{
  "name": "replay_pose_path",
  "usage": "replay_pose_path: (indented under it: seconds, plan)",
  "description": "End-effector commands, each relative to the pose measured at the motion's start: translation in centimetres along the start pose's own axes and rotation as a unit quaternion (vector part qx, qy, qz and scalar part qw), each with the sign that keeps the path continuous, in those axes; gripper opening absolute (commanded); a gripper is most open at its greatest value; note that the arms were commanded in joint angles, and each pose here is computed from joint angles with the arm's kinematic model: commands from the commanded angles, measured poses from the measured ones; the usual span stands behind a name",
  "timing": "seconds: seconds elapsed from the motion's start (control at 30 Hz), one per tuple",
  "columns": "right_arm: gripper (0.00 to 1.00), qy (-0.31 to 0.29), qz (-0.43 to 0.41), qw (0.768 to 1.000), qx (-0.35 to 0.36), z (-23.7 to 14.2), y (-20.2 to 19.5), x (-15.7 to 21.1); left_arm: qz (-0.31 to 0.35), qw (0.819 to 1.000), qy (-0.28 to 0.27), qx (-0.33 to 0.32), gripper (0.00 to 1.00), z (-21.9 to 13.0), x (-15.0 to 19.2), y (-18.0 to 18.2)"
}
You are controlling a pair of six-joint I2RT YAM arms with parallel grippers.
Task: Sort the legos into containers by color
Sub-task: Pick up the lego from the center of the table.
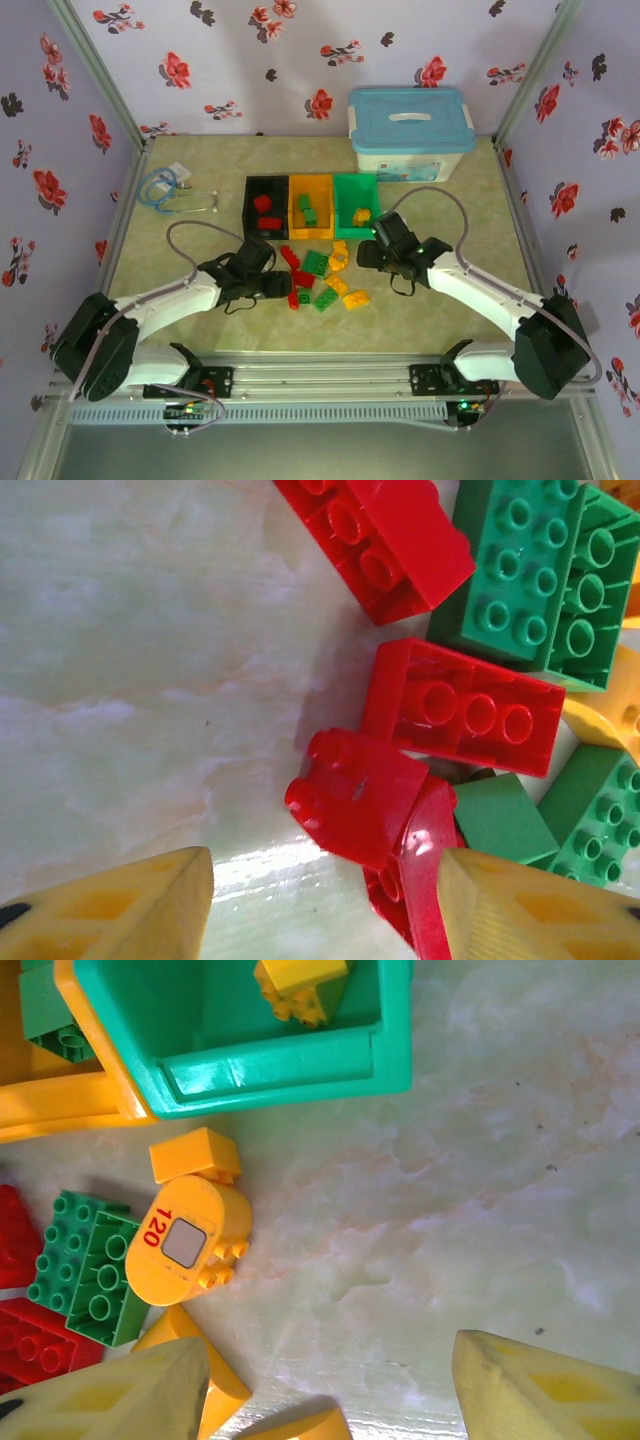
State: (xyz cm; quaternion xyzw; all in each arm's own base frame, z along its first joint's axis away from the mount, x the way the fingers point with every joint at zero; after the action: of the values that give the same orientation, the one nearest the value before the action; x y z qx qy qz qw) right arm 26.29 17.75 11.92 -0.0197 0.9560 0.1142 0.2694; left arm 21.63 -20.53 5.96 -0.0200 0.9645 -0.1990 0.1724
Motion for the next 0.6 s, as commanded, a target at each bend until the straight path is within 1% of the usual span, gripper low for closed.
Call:
replay_pose_path:
  seconds: [0.0,0.2,0.33,0.43,0.57]
  plan:
    - [0.65,-0.02,0.017,1.0,-0.007,-0.6,0.0,-0.2,0.01,1.0,-0.006,0.006,0.57,0.4,-0.6,-0.8]
    - [0.65,-0.025,0.024,0.999,-0.005,-0.7,-0.7,0.5,0.011,1.0,0.01,-0.019,0.56,2.1,-0.1,0.1]
    - [0.64,-0.022,0.027,0.999,-0.006,-0.6,-0.7,0.7,0.007,0.999,0.002,-0.033,0.51,2.6,-0.5,0.5]
    - [0.64,-0.024,0.03,0.999,-0.01,-0.7,-0.7,0.7,0.009,0.999,-0.003,-0.034,0.5,2.9,-0.9,0.4]
    - [0.63,-0.028,0.033,0.999,-0.012,-0.9,-0.6,0.5,0.017,0.999,0.003,-0.05,0.48,3.4,-1.3,0.6]
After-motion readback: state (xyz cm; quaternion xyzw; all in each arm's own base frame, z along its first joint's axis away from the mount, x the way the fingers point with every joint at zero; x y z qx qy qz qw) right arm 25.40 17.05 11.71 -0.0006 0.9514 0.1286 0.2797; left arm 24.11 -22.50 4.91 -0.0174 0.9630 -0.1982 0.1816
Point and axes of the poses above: each hand's point on the last joint's axis, 136 mm out from that joint toward the fingers, its own z axis out along the fingers, its own y axis along the line the jaws close on, x = y × z, the point moved 1 cm from there along -z, back along the fingers, and after that the axes turned 6 degrees about -z, right-handed, at the moved point
